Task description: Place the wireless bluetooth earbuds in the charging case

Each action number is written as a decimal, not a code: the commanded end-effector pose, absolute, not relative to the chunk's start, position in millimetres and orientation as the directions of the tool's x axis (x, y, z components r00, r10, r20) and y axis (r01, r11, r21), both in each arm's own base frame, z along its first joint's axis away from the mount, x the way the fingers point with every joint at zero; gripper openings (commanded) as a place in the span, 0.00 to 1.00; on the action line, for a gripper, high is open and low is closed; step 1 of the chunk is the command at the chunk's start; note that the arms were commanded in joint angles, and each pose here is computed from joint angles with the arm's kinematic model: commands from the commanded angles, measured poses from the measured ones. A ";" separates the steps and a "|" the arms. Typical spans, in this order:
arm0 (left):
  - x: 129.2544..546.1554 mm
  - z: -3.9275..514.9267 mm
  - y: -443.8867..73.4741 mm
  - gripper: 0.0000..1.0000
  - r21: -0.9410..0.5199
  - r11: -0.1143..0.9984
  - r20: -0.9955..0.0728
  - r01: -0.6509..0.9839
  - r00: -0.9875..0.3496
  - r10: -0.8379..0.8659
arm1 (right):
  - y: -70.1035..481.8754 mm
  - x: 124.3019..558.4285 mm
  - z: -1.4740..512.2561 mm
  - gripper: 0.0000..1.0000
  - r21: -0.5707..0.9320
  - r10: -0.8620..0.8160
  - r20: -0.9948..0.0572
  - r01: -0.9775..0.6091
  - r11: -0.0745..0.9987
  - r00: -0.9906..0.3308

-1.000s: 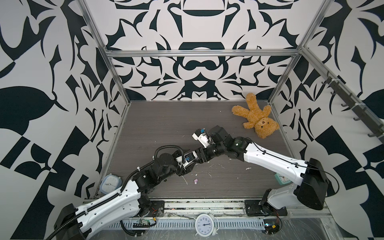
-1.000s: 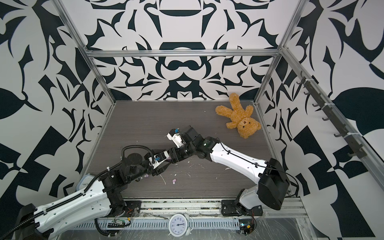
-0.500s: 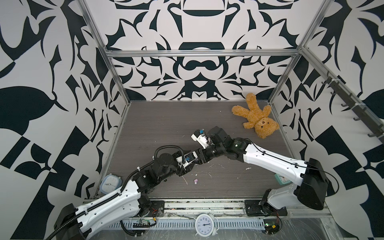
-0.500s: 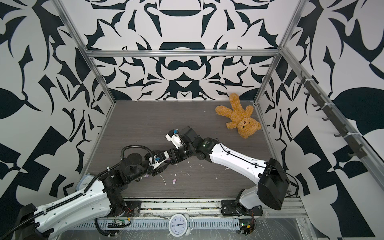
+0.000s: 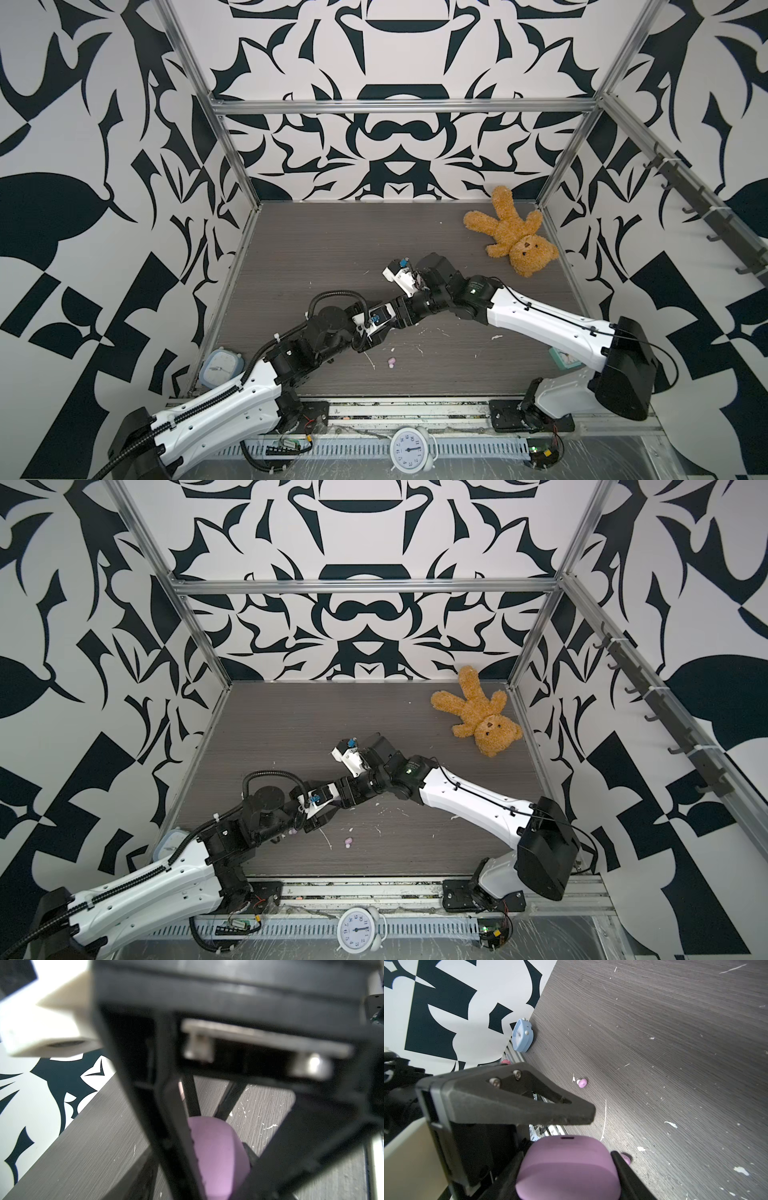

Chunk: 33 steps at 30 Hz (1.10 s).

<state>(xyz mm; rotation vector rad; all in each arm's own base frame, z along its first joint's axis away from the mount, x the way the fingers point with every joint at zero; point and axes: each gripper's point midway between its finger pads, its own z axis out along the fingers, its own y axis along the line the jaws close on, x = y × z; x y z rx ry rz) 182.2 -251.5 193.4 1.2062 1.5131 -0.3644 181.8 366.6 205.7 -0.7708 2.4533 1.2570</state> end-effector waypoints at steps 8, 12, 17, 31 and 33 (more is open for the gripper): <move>176.4 186.8 -251.7 0.64 0.380 0.396 -0.853 0.836 0.152 0.499 | 366.9 180.6 225.0 0.00 0.667 -0.304 -0.514 -0.596 0.447 -0.802; 176.8 188.5 -251.6 0.63 0.382 0.399 -0.855 0.833 0.156 0.494 | 368.8 180.1 222.5 0.00 0.676 -0.308 -0.503 -0.590 0.443 -0.807; 177.7 191.0 -250.9 0.59 0.386 0.408 -0.859 0.827 0.161 0.486 | 369.8 179.0 223.3 0.00 0.678 -0.308 -0.505 -0.592 0.436 -0.806; 177.9 192.0 -251.3 0.56 0.388 0.410 -0.861 0.825 0.165 0.481 | 372.2 176.2 222.8 0.00 0.685 -0.312 -0.501 -0.590 0.427 -0.807; 177.6 191.6 -251.6 0.52 0.386 0.408 -0.861 0.827 0.164 0.482 | 372.2 175.4 223.0 0.00 0.685 -0.312 -0.501 -0.590 0.427 -0.807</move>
